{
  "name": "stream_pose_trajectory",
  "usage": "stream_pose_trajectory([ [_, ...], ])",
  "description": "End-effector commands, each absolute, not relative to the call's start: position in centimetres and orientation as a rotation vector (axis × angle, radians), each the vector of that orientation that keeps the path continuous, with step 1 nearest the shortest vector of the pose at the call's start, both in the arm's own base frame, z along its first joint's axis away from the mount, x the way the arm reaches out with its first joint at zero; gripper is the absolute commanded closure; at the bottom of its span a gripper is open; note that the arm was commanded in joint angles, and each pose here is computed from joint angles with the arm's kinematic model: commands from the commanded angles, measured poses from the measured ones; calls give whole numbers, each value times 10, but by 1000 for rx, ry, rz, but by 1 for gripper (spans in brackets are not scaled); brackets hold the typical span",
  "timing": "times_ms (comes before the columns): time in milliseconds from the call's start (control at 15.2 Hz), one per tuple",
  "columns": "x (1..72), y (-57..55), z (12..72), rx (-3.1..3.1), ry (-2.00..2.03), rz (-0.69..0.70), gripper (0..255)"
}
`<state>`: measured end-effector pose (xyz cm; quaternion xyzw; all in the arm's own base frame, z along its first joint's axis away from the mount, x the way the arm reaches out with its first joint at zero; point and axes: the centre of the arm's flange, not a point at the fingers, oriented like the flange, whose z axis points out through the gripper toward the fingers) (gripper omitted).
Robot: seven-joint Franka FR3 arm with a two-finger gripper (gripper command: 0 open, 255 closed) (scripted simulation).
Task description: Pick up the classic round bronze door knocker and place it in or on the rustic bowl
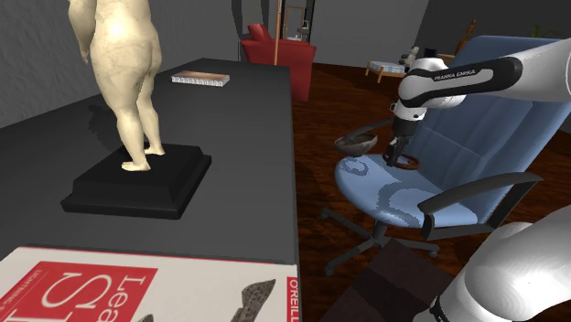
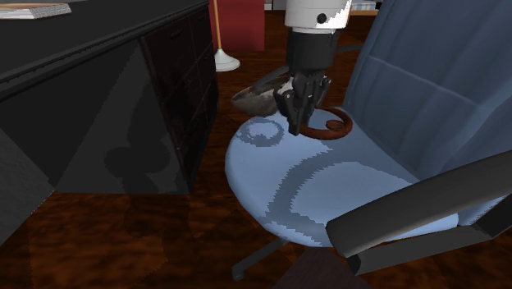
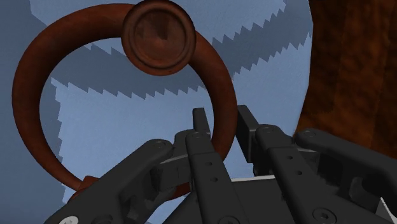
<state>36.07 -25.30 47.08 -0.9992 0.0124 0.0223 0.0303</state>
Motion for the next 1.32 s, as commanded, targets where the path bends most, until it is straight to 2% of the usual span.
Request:
stream_pose_trajectory([
  [0, 361, -253, 481, -3080, 38, 69, 255],
  [792, 361, -253, 542, -3080, 38, 69, 255],
  [1254, 450, -279, 542, -3080, 38, 69, 255],
])
